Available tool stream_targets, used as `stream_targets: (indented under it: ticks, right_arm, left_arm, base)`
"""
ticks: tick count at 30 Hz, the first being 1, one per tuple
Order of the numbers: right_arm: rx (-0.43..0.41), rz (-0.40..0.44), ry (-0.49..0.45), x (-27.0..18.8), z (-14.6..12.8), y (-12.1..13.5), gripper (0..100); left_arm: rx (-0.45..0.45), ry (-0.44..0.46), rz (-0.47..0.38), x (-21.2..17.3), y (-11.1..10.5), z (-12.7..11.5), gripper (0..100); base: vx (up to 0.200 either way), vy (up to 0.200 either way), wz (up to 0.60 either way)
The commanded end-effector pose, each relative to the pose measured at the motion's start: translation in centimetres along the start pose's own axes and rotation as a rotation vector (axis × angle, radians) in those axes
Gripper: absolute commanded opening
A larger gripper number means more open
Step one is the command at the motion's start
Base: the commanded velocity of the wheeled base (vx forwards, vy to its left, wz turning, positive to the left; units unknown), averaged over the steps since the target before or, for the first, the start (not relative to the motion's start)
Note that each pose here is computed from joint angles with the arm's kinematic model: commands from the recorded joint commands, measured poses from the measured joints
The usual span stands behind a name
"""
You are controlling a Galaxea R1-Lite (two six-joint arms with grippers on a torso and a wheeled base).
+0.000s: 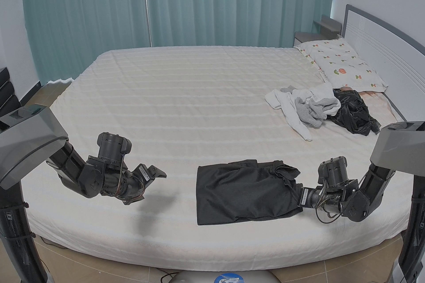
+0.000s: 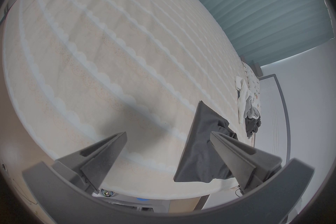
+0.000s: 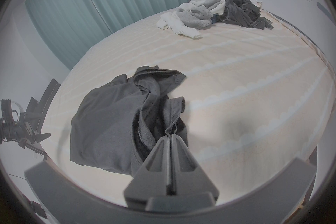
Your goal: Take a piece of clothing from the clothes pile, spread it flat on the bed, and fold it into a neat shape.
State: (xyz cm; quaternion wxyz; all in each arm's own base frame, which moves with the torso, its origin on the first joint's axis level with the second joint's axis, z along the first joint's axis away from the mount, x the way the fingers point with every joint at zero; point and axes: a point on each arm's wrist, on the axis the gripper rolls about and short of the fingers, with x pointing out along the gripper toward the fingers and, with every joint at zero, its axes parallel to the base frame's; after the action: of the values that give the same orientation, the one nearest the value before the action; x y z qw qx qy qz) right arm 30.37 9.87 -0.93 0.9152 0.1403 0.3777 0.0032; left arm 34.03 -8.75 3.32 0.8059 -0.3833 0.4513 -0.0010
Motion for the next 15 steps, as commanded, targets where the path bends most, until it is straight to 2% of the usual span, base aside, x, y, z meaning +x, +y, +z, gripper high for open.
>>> stream_targets:
  ticks: [1, 2, 3, 7, 12, 15]
  right_arm:
    - [-0.006, -0.042, 0.048, 1.0, -1.7, -2.1, 0]
    - [-0.008, -0.044, 0.052, 1.0, -1.9, -2.1, 0]
    - [-0.017, -0.05, 0.061, 1.1, -2.3, -2.3, 100]
    - [-0.01, -0.057, 0.052, 0.6, -2.4, -2.7, 100]
    - [0.05, -0.052, -0.086, -0.2, 0.2, -4.0, 100]
    - [0.07, -0.051, -0.137, -1.0, 1.6, -4.5, 100]
  left_arm:
    - [0.003, 0.007, 0.005, 0.2, 0.0, -0.2, 100]
    - [0.002, 0.007, 0.005, 0.2, 0.0, -0.2, 100]
    - [0.003, 0.007, 0.007, 0.2, 0.1, -0.2, 100]
    - [0.001, 0.009, 0.012, 0.2, 0.3, -0.3, 100]
    - [-0.001, 0.01, 0.013, 0.2, 0.3, -0.3, 100]
    - [-0.003, 0.011, 0.012, 0.2, 0.3, -0.3, 100]
  base:
    - [0.0, 0.0, 0.0]
    - [0.0, 0.0, 0.0]
    - [0.0, 0.0, 0.0]
    - [0.0, 0.0, 0.0]
    - [0.0, 0.0, 0.0]
    - [0.0, 0.0, 0.0]
